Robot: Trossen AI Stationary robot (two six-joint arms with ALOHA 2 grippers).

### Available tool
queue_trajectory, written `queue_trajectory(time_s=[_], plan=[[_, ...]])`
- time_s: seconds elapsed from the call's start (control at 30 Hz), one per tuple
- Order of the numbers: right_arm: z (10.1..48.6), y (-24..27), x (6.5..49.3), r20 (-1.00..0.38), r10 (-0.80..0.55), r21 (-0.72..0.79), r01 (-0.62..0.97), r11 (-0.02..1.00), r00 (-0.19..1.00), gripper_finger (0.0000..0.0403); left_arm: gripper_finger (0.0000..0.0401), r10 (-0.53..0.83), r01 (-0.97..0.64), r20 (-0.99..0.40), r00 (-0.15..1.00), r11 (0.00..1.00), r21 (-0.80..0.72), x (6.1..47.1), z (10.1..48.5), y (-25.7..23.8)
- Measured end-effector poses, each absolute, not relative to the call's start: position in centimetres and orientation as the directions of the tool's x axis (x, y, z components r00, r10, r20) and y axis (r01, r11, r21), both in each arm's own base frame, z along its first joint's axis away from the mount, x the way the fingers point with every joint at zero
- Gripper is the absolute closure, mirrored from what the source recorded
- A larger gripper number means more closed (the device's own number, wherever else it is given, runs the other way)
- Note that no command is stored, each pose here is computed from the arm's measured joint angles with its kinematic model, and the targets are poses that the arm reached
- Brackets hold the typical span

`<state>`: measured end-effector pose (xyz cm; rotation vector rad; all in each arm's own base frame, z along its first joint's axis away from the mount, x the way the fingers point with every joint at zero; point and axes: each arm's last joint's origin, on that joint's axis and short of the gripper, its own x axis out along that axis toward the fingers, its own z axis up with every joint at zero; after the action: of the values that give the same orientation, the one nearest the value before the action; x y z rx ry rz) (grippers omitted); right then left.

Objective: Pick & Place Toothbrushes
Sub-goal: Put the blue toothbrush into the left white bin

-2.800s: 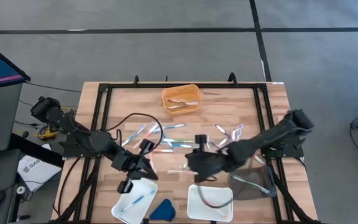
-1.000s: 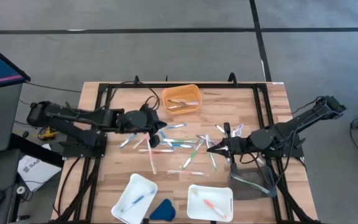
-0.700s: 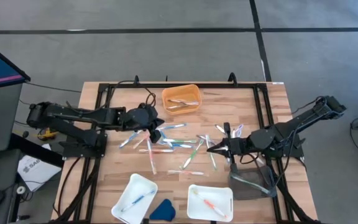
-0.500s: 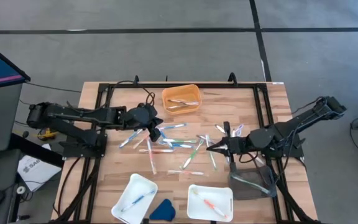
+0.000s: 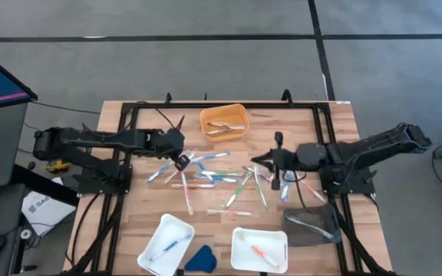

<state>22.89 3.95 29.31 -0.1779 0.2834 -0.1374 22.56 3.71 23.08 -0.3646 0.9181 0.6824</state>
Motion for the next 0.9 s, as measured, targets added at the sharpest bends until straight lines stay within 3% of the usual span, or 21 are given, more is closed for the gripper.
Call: queue_trajectory(time_s=[0.23,0.5,0.67,0.9], plan=[[28.1,1.4,23.9,-0.326,-0.269,-0.201,0.211,0.957,0.907,0.0401,0.0396,0.333,-0.699,-0.876,0.350,0.715,-0.008,21.3,20.9,4.9],[26.4,-0.7,26.4,-0.326,-0.346,-0.344,0.231,0.910,0.880,0.0401,0.0396,0.314,-0.801,-0.875,0.368,0.586,-0.126,21.1,21.0,6.8],[27.5,-1.2,26.4,-0.237,-0.366,-0.420,0.245,0.874,0.900,0.0401,0.0396,0.295,-0.789,-0.865,0.405,0.590,-0.169,21.1,21.3,7.8],[29.5,-2.0,25.9,-0.098,-0.391,-0.482,0.300,0.823,0.915,0.0401,0.0396,0.364,-0.704,-0.756,0.544,0.688,-0.176,22.1,23.4,10.1]])
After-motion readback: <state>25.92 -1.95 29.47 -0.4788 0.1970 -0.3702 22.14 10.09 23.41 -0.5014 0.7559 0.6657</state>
